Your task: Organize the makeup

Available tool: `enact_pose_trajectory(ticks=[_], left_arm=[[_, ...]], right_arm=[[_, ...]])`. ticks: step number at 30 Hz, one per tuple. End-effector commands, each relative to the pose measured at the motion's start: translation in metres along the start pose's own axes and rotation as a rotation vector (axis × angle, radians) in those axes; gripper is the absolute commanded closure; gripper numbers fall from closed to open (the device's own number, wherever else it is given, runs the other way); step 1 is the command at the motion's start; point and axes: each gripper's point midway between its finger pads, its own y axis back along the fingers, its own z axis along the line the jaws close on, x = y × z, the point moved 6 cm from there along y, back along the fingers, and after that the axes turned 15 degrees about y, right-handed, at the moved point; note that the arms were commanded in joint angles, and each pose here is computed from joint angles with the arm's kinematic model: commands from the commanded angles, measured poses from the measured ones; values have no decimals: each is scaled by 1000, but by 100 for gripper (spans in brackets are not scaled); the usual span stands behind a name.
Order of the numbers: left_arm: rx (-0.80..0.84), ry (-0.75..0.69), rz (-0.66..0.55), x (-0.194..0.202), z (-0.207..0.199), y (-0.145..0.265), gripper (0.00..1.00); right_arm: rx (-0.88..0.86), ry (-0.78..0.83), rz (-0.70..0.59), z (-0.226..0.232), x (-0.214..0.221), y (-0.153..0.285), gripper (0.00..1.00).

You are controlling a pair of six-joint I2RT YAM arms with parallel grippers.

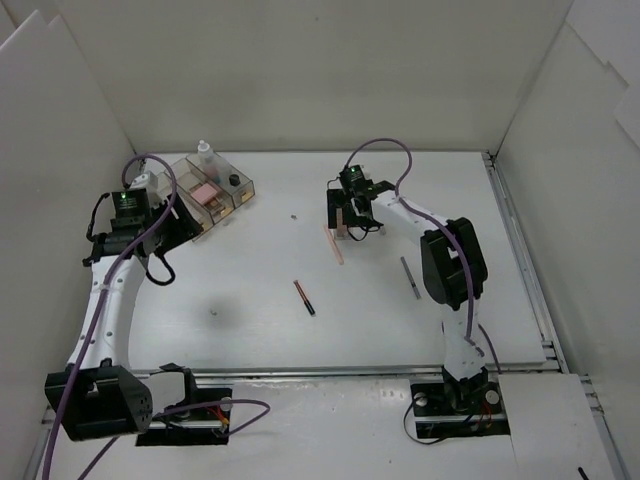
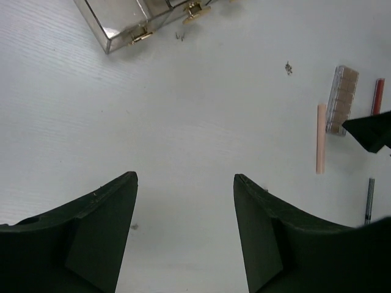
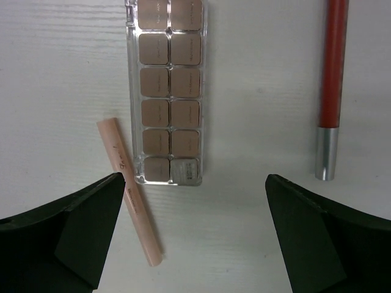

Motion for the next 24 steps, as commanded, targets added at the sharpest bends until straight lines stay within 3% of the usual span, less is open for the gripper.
enact_pose_trajectory(ticks=[1, 16, 24], left_arm=[[71, -43, -40, 6, -13, 31, 41], [103, -59, 4, 34, -8, 51, 41], [118, -63, 16, 37, -10, 49, 41]], right_arm=[[54, -42, -72, -7, -27, 0, 2], [95, -44, -10, -7, -15, -38, 8], [96, -27, 28, -8, 0, -42, 25]])
